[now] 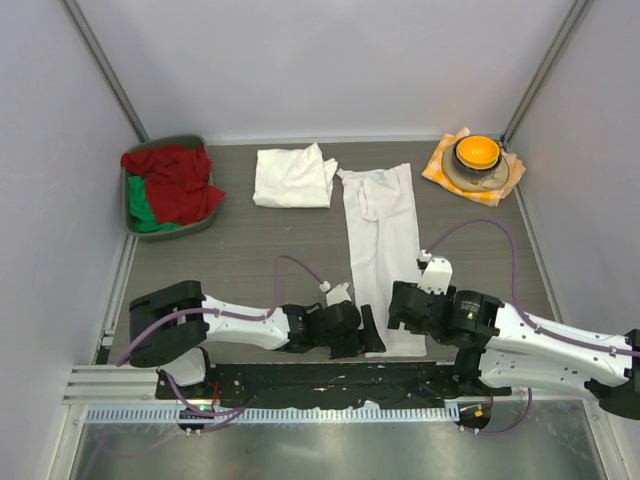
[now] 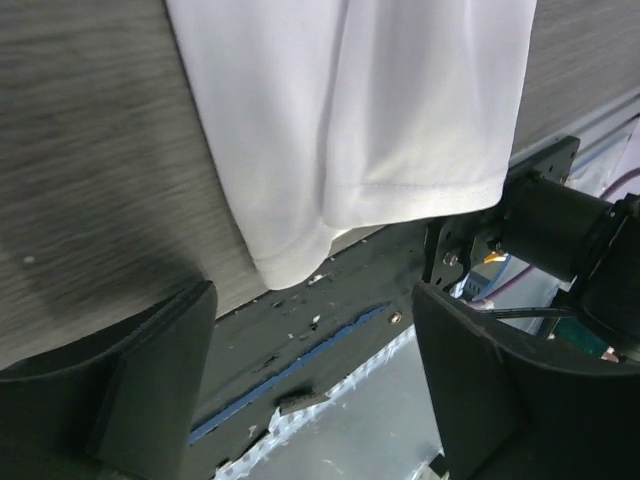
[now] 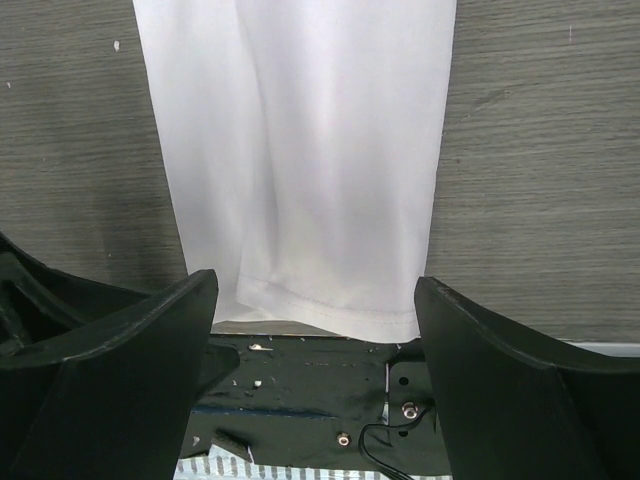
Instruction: Fold and stack the t-shirts
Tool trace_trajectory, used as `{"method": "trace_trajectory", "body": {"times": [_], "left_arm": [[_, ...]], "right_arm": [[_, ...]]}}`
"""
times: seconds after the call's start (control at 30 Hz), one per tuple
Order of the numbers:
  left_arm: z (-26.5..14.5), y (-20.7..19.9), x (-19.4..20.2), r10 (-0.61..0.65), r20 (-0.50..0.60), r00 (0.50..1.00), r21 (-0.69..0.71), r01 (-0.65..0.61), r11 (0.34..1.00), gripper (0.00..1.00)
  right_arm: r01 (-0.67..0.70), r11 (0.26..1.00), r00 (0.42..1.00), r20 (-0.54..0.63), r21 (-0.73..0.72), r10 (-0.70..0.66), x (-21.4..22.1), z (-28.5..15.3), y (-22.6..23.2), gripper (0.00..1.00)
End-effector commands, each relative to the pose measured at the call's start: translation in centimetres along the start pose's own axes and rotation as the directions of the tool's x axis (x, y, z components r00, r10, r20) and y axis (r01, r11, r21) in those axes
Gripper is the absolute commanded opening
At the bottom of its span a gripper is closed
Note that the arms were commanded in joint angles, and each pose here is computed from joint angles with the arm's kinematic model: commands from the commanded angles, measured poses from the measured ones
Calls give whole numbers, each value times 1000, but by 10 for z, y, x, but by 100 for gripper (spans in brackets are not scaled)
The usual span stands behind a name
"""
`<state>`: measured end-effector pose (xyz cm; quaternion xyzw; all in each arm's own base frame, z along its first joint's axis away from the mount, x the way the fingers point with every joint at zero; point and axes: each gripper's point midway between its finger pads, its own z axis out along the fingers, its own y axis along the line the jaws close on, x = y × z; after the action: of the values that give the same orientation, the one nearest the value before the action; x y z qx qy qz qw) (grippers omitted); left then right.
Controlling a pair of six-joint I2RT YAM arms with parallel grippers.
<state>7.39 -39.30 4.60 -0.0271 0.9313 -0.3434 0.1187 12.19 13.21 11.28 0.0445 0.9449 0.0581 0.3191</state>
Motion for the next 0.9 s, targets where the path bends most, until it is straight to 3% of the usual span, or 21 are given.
{"method": "trace_trajectory", "body": {"times": [0.0,0.13,0.43,0.57,0.73,0.8,0.87], "left_arm": [[15,16,17,-52,-16,999,-5,52,999,75],[24,21,16,-60,2,998,3,60,998,63],[25,48,-5,-66,77,995,-76,72,995,55],[25,58,-8,-85,87,993,-95,94,991,45],[28,71,-9,-101,87,991,-114,110,987,27],[29,80,-11,-106,92,990,-133,117,984,12],[30,83,-15,-113,99,989,-133,126,983,5]], "right_arm": [[-47,999,999,21,2,47,-2,1,-3,86],[-64,998,998,15,-3,64,1,1,-6,85],[-79,997,997,13,-1,79,4,0,-13,85],[-81,997,997,9,-3,81,4,0,-12,85],[-80,997,997,3,2,80,5,0,-10,84],[-76,997,997,-4,4,76,6,1,-9,84],[-74,997,997,-8,6,74,7,1,-9,84]]}}
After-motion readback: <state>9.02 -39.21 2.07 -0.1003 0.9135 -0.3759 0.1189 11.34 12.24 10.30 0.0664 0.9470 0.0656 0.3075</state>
